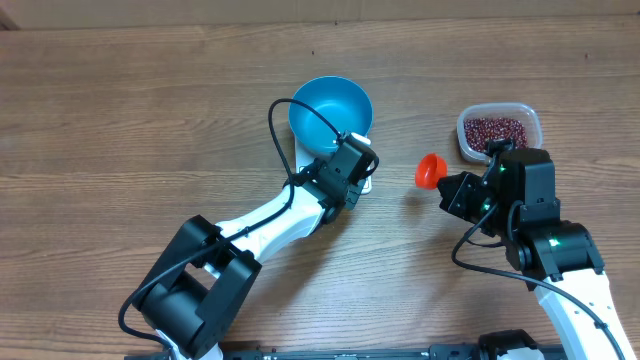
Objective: Scoop item into bowl and weigh 150g on scale
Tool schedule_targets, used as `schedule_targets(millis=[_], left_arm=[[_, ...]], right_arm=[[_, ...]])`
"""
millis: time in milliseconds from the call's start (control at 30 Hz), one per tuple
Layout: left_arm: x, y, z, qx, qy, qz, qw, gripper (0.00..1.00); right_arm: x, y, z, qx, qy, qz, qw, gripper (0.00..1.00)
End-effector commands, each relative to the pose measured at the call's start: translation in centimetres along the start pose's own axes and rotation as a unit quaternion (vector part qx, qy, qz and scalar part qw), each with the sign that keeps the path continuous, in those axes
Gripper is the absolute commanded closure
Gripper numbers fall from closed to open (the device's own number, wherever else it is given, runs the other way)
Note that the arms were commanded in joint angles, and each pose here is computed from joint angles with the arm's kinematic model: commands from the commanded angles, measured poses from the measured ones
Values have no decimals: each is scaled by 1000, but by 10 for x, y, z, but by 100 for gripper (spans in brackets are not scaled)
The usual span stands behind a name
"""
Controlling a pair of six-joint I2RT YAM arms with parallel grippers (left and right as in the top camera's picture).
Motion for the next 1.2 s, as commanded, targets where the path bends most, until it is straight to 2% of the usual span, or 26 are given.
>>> schedule_targets(millis=[0, 1167], left_arm=[[-8, -1, 7, -14, 11, 7, 1000, 96], [-9, -1, 5, -11, 1, 6, 1000, 96]], right_arm=[[7, 9, -8, 9, -18, -10, 1000, 96], [7, 9, -8, 9, -19, -10, 1000, 96]])
Point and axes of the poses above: each gripper's point midway between its finger pads, its own x axis back along the fingers, its own y axis along the line the jaws close on, z = x × y, the point moved 7 cm from there along x, back along the fingers, and after that the axes turned 5 degrees about -x, right-handed, at the moved point
